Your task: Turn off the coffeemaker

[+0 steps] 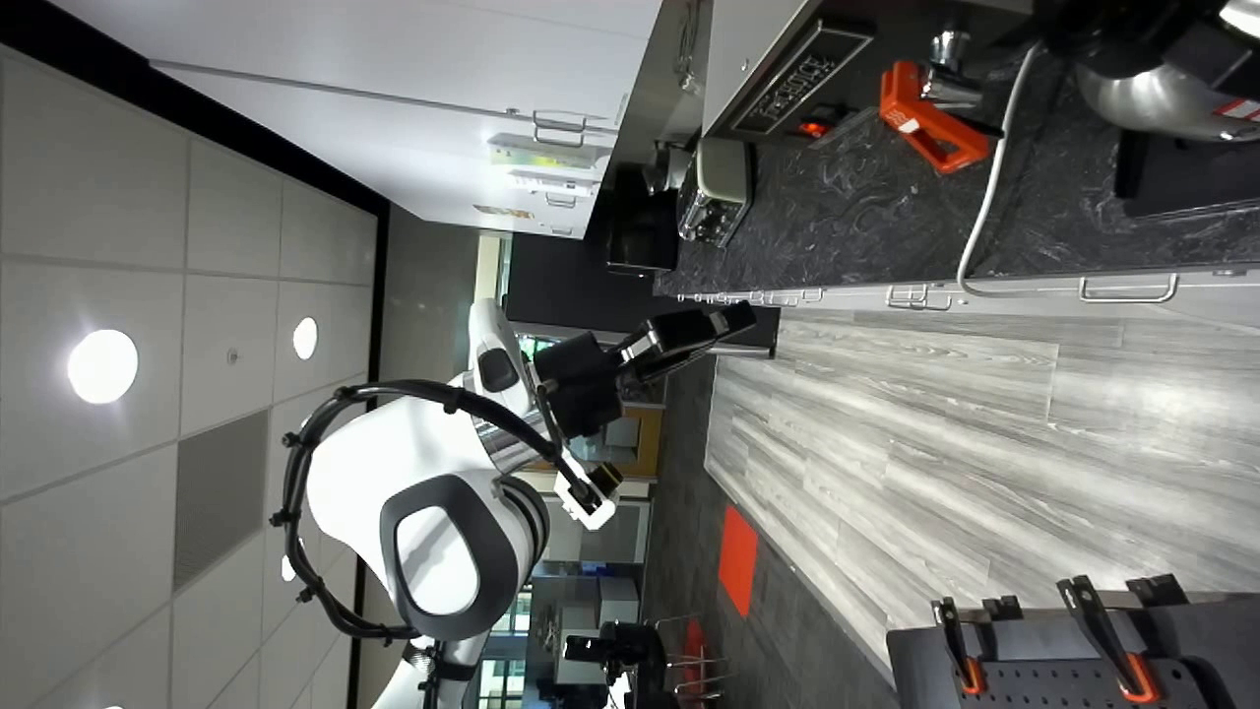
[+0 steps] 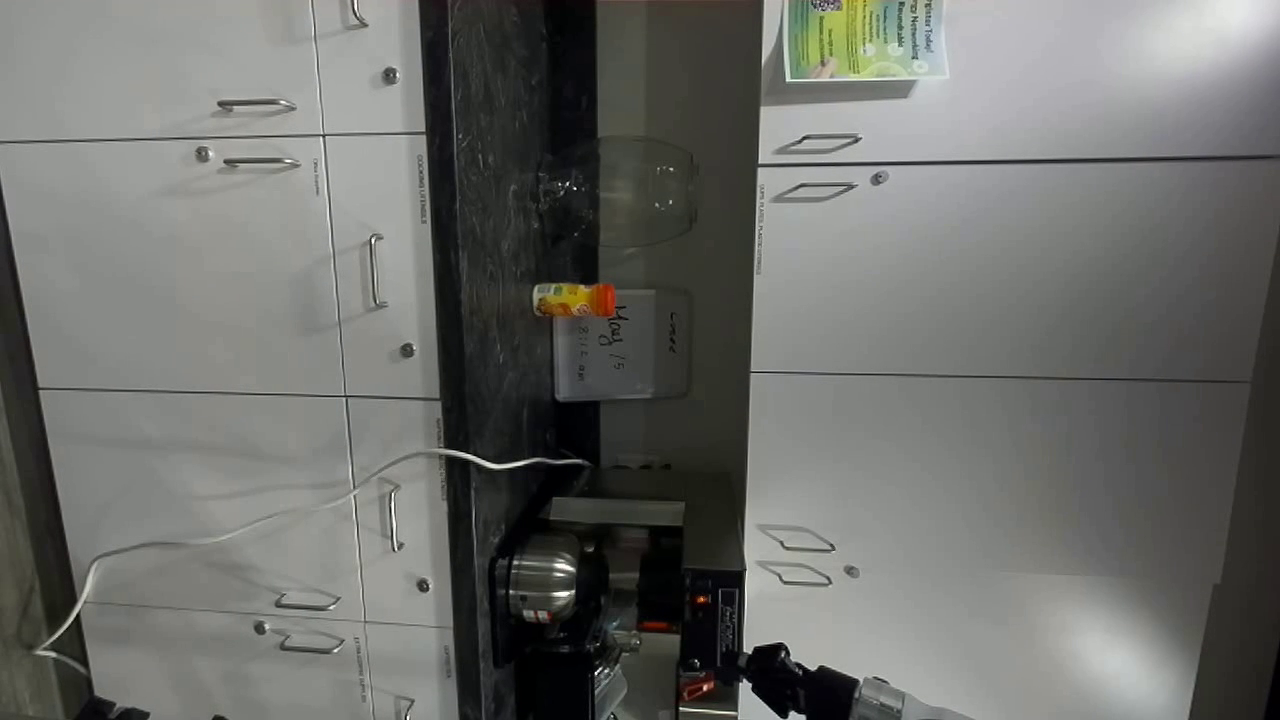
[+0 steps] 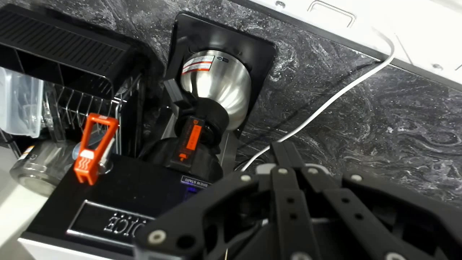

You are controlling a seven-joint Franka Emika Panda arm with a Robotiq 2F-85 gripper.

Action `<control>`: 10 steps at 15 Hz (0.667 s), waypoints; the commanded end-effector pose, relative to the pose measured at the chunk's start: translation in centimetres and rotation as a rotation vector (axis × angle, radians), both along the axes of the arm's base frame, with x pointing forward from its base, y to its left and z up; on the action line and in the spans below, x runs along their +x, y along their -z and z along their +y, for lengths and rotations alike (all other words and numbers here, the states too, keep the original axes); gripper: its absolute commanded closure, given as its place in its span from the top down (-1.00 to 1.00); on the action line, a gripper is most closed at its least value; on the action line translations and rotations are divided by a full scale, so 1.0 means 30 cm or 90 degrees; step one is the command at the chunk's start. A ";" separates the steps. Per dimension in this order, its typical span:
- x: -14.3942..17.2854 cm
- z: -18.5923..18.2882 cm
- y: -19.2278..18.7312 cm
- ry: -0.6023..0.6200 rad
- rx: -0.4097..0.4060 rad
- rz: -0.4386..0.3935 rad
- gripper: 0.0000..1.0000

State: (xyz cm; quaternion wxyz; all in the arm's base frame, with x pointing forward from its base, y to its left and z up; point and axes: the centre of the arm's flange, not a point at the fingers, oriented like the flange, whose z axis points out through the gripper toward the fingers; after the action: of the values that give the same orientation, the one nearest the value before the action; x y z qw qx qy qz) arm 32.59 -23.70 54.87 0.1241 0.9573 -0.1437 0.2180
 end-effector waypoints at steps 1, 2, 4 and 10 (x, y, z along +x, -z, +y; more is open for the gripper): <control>0.026 -0.028 0.002 0.019 -0.004 -0.015 -0.99; 0.037 -0.047 0.003 0.028 -0.001 -0.017 -0.99; 0.057 -0.088 0.006 0.043 -0.006 -0.024 -0.99; 0.128 -0.174 0.043 0.048 -0.020 -0.034 -0.99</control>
State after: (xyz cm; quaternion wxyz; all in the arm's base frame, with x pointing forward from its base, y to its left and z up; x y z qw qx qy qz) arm 34.53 -27.18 53.84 0.1393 0.9461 -0.1743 0.2346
